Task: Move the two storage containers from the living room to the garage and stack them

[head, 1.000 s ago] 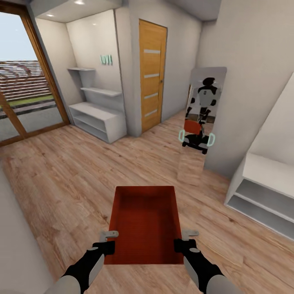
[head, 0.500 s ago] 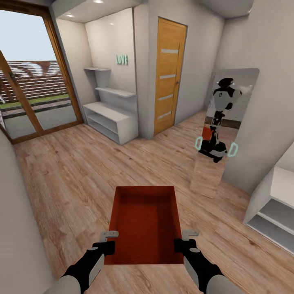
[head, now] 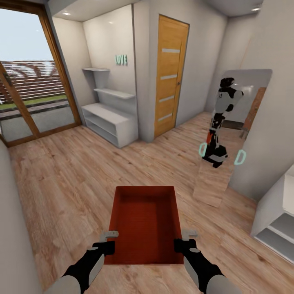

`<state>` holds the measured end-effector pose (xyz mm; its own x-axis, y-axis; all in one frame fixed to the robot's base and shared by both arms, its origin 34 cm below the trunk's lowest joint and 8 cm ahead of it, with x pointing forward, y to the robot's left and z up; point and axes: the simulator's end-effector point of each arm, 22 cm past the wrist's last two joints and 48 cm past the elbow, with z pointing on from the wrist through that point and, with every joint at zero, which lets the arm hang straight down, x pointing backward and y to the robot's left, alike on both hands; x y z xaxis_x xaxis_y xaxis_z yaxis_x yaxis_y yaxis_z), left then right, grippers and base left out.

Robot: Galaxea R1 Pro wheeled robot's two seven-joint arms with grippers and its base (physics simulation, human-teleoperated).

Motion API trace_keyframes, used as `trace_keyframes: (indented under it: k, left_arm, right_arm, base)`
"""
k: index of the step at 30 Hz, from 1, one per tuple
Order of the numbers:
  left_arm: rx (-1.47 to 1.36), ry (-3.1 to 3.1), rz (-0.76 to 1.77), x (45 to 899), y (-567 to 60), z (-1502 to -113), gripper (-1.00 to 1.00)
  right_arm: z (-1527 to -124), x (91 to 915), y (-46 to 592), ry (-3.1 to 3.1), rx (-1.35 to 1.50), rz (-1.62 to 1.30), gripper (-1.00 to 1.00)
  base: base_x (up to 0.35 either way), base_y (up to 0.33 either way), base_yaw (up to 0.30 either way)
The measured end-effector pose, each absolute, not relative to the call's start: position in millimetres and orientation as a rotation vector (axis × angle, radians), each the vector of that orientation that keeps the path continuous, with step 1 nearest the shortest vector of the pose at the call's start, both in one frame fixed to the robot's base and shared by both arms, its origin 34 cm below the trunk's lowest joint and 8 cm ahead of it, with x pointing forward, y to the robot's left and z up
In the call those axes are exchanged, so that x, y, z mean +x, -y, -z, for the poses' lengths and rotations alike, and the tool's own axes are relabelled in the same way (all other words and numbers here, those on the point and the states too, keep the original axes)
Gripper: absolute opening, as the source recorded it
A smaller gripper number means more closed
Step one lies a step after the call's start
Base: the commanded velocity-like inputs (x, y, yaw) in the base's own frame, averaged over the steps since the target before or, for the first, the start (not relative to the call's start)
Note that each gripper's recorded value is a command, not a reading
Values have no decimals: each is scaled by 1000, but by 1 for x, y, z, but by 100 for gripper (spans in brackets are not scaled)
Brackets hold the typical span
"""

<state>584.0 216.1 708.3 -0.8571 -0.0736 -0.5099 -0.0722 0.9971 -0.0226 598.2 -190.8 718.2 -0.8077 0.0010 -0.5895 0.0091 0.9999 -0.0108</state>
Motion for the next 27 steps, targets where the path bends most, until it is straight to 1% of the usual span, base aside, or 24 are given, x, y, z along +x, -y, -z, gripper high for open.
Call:
trace_keyframes:
  k: [27]
  left_arm:
    - [-103,-2604,4,584,-216,-708,-100]
  right_arm:
    - [-718,598,191,-2511,6,18,-100]
  base:
    - [337,0,0]
